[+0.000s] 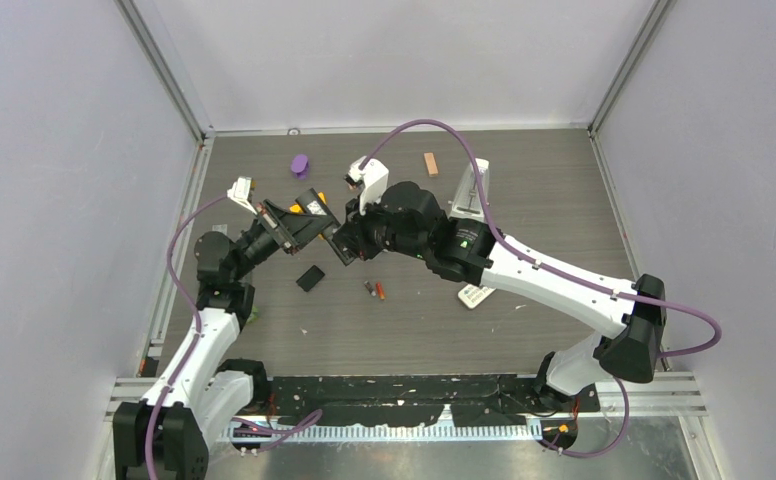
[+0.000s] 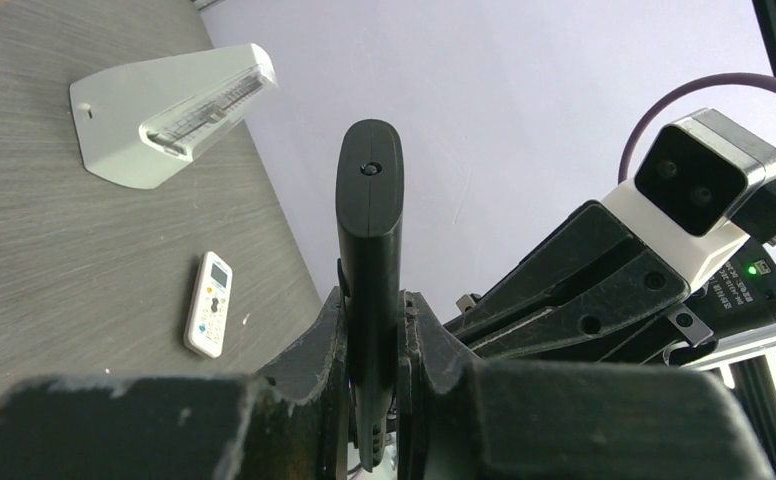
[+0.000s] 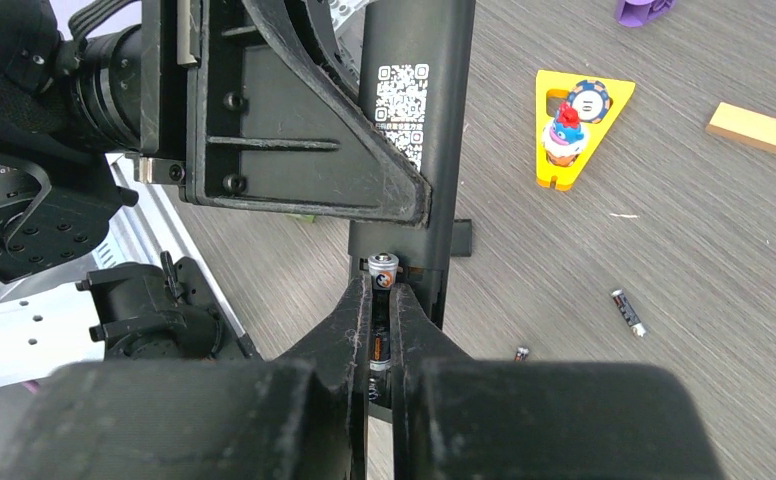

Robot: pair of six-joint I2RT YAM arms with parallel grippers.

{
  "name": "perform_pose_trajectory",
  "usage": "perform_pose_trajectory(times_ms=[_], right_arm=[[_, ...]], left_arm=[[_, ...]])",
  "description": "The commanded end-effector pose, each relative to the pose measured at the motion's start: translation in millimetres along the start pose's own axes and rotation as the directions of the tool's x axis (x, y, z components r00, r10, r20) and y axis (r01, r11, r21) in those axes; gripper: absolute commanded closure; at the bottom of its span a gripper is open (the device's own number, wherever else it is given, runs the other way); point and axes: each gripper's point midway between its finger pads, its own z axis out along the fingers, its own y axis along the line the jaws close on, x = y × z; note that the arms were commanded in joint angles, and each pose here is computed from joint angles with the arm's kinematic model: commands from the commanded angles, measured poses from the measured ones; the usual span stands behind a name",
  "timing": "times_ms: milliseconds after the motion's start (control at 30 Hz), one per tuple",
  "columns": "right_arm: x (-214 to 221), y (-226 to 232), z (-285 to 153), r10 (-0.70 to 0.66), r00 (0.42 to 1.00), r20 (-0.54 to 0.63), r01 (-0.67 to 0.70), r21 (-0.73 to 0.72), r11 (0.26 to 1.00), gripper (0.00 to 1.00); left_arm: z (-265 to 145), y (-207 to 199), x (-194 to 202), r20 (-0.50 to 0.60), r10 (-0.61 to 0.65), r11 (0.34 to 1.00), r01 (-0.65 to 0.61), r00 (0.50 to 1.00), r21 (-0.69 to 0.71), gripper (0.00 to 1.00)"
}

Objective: Load the batteries into the remote control

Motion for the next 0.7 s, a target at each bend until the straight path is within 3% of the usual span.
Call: perform_pose_trajectory(times_ms=[0, 433, 667], right_arm=[[-15, 5, 4, -0.016, 0.998, 0.063, 0.017, -0.013, 1.000, 0.95], [5, 0, 1, -0.040, 0.999, 0.018, 0.040, -0.004, 0.999, 0.94], [20, -1, 5, -0.049, 0.999, -0.020, 0.049, -0.013, 0.999, 0.87]], left_arm=[[1, -19, -4, 0.009, 0.023, 0.998, -0.024, 1.000, 0.065, 1.00], [1, -27, -12, 0.056, 0.010, 0.996, -0.015, 0.998, 0.092, 1.00], [1, -31, -12, 0.055, -0.001, 0.993, -0.005, 0.998, 0.114, 1.00]])
